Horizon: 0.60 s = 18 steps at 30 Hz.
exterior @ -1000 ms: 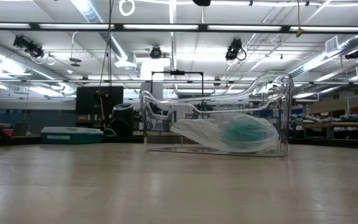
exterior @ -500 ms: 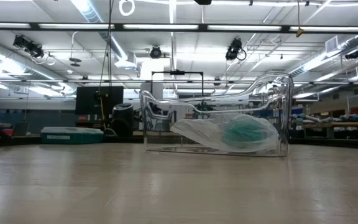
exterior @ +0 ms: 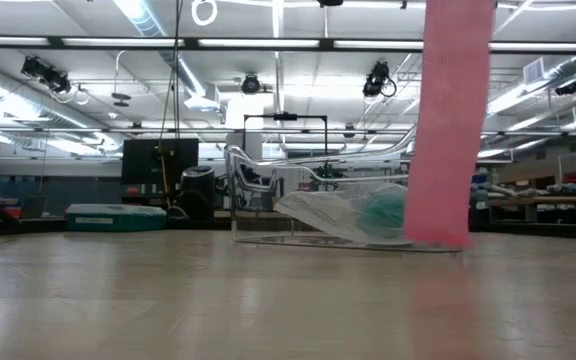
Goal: Roll bandage
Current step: Roll the pink bandage
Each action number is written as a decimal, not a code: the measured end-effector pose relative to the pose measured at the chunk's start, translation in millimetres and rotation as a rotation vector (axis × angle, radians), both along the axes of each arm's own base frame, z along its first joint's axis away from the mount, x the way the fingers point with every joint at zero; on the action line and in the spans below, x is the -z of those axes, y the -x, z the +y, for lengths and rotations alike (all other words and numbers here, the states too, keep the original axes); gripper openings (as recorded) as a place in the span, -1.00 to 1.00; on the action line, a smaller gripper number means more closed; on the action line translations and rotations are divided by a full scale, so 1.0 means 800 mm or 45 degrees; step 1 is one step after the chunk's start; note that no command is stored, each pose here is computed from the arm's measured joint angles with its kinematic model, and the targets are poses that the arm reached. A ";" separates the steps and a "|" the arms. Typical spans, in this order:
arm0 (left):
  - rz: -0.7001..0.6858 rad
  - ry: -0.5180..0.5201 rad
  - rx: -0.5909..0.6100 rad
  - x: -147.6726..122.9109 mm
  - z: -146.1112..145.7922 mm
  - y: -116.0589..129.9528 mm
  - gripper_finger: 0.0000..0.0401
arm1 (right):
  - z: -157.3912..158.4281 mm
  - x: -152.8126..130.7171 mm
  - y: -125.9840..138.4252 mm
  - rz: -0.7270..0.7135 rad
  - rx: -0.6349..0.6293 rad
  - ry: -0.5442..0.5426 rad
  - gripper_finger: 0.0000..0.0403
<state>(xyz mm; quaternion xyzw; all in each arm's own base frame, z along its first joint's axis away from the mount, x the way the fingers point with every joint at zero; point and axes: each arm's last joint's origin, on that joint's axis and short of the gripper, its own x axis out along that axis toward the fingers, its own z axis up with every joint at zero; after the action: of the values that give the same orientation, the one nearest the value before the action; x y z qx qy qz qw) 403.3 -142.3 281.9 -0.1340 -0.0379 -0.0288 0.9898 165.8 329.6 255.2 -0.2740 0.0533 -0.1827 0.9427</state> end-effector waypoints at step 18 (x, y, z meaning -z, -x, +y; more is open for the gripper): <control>-0.032 0.028 0.129 -0.003 -0.019 0.007 -0.87 | -0.085 0.106 0.006 -0.085 -0.059 -0.419 -0.23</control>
<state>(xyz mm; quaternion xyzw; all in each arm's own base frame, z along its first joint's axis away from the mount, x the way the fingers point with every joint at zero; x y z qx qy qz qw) 397.9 -157.6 284.4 -0.1463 -0.0438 -0.0803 0.9850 161.2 261.7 170.3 -0.1110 0.0446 -0.1587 0.9800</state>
